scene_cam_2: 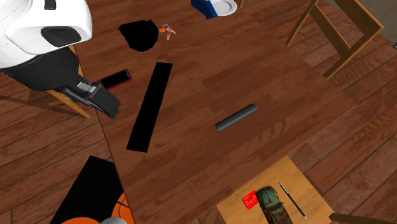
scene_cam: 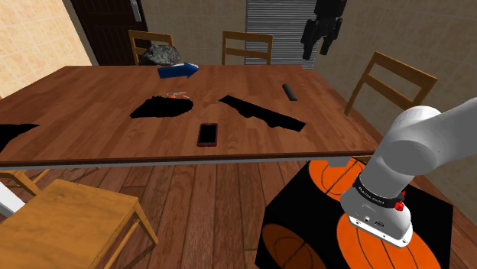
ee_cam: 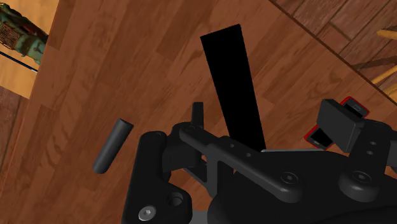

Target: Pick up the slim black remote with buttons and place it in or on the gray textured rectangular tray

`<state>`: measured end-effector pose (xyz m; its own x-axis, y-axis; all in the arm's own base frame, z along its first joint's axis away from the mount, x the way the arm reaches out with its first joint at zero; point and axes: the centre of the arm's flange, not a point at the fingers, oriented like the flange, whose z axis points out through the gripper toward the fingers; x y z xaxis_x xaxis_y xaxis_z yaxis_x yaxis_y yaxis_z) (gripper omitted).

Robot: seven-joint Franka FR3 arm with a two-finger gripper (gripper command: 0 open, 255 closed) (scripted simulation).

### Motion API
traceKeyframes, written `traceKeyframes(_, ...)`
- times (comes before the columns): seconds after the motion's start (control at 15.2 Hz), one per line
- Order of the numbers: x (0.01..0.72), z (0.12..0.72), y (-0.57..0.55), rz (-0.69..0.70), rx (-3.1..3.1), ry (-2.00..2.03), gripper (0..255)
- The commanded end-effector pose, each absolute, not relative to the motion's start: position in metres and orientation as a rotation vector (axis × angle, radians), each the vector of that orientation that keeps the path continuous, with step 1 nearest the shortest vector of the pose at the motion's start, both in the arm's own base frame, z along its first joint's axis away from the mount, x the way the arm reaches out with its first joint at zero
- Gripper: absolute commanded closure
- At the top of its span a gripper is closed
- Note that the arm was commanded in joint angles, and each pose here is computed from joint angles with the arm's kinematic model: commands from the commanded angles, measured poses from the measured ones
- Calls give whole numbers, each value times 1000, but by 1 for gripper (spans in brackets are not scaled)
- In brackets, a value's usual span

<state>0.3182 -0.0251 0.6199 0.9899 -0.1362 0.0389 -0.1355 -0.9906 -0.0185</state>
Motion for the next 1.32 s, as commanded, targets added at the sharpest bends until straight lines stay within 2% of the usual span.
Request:
traceKeyframes(0.0, 318, 620, -25, -63, -3118, 213, 0)
traceKeyframes(1.25, 457, 479, -182, -50, -2991, 778, 0)
